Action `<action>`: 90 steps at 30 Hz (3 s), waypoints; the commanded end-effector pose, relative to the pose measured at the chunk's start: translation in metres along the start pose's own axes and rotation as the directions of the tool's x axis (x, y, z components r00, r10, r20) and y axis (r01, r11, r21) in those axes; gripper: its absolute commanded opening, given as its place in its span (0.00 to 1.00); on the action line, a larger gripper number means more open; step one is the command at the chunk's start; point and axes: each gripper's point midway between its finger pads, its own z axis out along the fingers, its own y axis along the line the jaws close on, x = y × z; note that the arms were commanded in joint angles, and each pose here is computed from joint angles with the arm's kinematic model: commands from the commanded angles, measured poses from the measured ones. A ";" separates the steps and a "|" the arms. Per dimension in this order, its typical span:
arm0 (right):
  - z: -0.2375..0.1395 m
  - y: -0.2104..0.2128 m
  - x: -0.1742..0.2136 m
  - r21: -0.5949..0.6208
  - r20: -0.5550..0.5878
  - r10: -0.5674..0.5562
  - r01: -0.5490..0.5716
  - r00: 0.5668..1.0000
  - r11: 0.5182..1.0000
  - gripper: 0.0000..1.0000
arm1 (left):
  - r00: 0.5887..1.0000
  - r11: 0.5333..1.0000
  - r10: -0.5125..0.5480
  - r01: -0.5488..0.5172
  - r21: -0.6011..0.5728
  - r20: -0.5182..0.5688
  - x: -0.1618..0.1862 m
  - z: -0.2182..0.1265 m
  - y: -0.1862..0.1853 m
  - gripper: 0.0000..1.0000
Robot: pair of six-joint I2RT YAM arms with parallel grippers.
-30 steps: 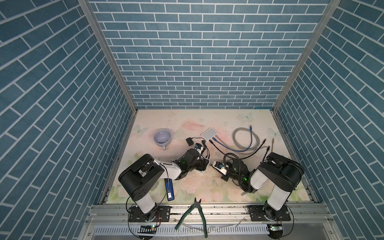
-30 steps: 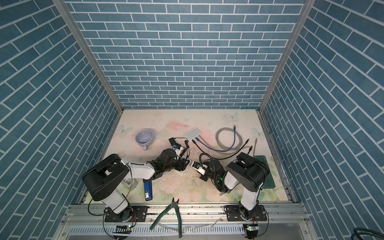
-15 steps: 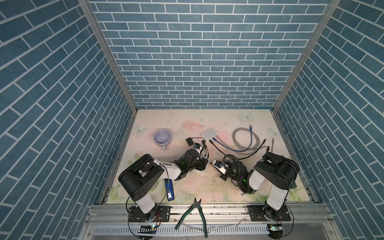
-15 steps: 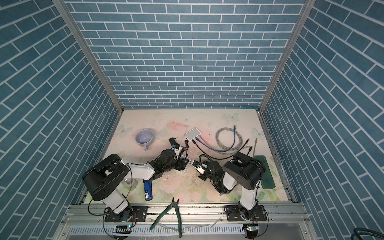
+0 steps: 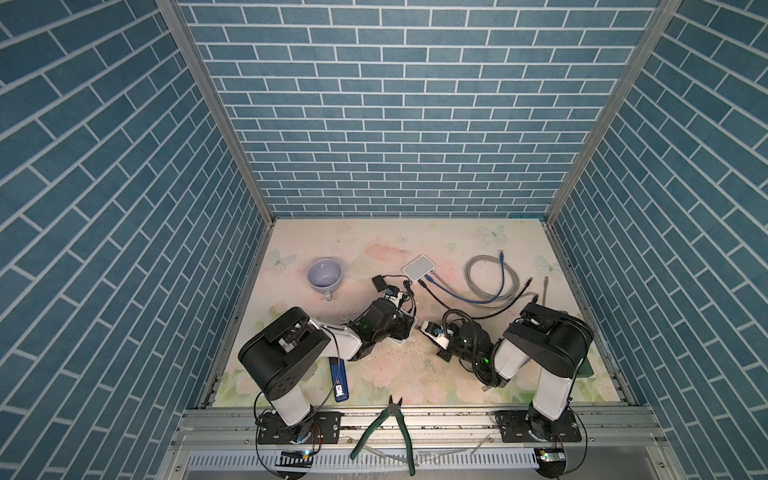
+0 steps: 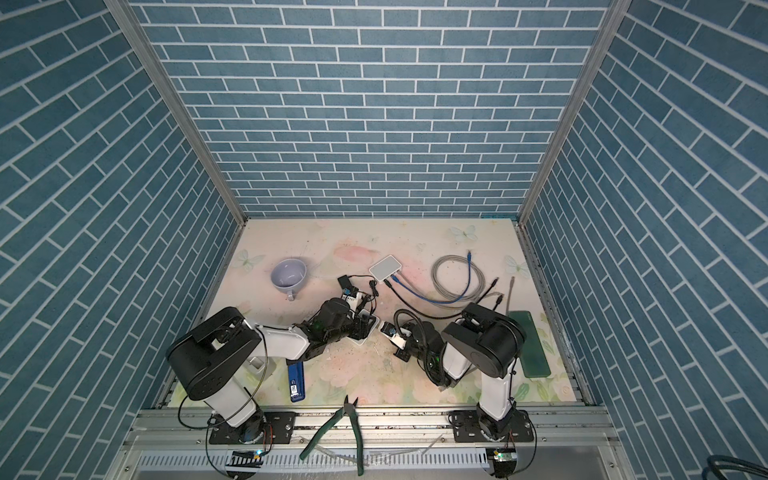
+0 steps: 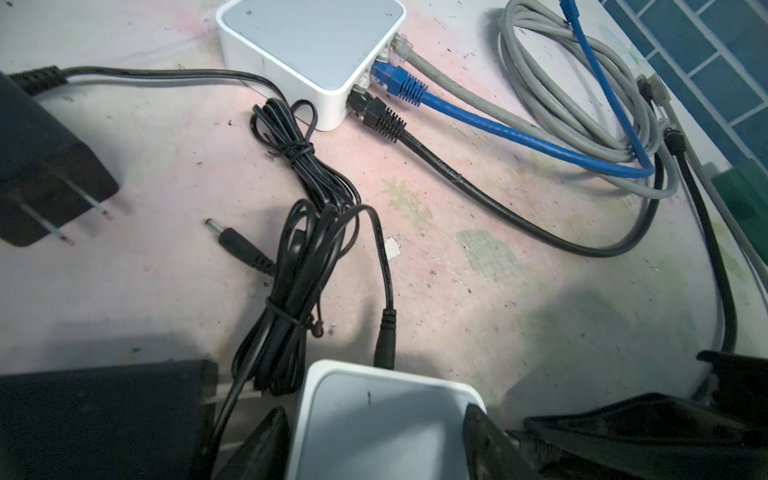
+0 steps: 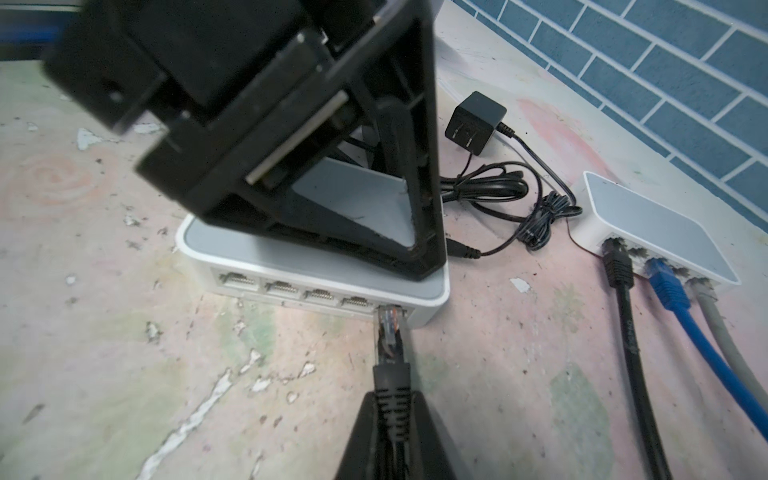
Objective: Insert the plug into the switch port
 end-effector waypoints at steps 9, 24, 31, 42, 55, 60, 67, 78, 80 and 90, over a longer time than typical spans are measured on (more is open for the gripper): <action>0.019 -0.005 -0.087 0.026 0.259 -0.045 0.040 0.965 0.999 0.00 | 0.993 0.977 0.016 0.010 0.214 -0.117 0.034 0.007 -0.057 0.65; 0.019 0.000 -0.118 -0.010 0.341 -0.033 0.039 0.939 0.999 0.00 | 0.991 0.940 0.040 0.006 0.340 -0.129 0.041 0.004 -0.081 0.65; 0.016 -0.010 -0.129 0.050 0.357 -0.083 0.070 0.930 0.996 0.00 | 0.984 0.892 0.065 0.017 0.453 -0.164 0.050 -0.001 -0.101 0.65; 0.016 -0.010 -0.134 0.044 0.370 -0.077 0.066 0.926 0.997 0.00 | 0.979 0.859 0.072 0.036 0.511 -0.190 0.055 -0.005 -0.111 0.65; 0.000 -0.022 -0.093 0.139 0.220 -0.084 0.054 0.972 0.989 0.00 | 0.985 0.952 0.049 0.004 0.306 -0.165 0.046 -0.001 -0.069 0.75; -0.002 -0.019 -0.071 0.139 0.145 -0.091 0.071 0.985 0.988 0.00 | 0.988 0.968 0.045 -0.006 0.252 -0.147 0.034 0.000 -0.061 0.86; -0.004 -0.014 -0.047 0.137 0.095 -0.082 0.069 0.992 0.988 0.00 | 0.988 0.978 0.090 -0.063 0.201 -0.128 0.016 -0.008 -0.055 1.00; -0.009 -0.011 -0.022 0.148 0.041 -0.060 0.053 0.997 0.987 0.00 | 0.979 0.984 0.149 -0.133 0.118 -0.138 0.003 -0.032 -0.038 1.00; -0.012 -0.011 -0.019 0.153 0.032 -0.056 0.050 0.998 0.987 0.00 | 0.978 0.986 0.151 -0.138 0.097 -0.145 0.002 -0.035 -0.033 1.00; -0.017 -0.012 -0.014 0.156 -0.004 -0.039 0.039 0.999 0.987 0.00 | 0.957 0.990 0.144 -0.136 0.049 -0.251 0.016 -0.044 -0.022 0.99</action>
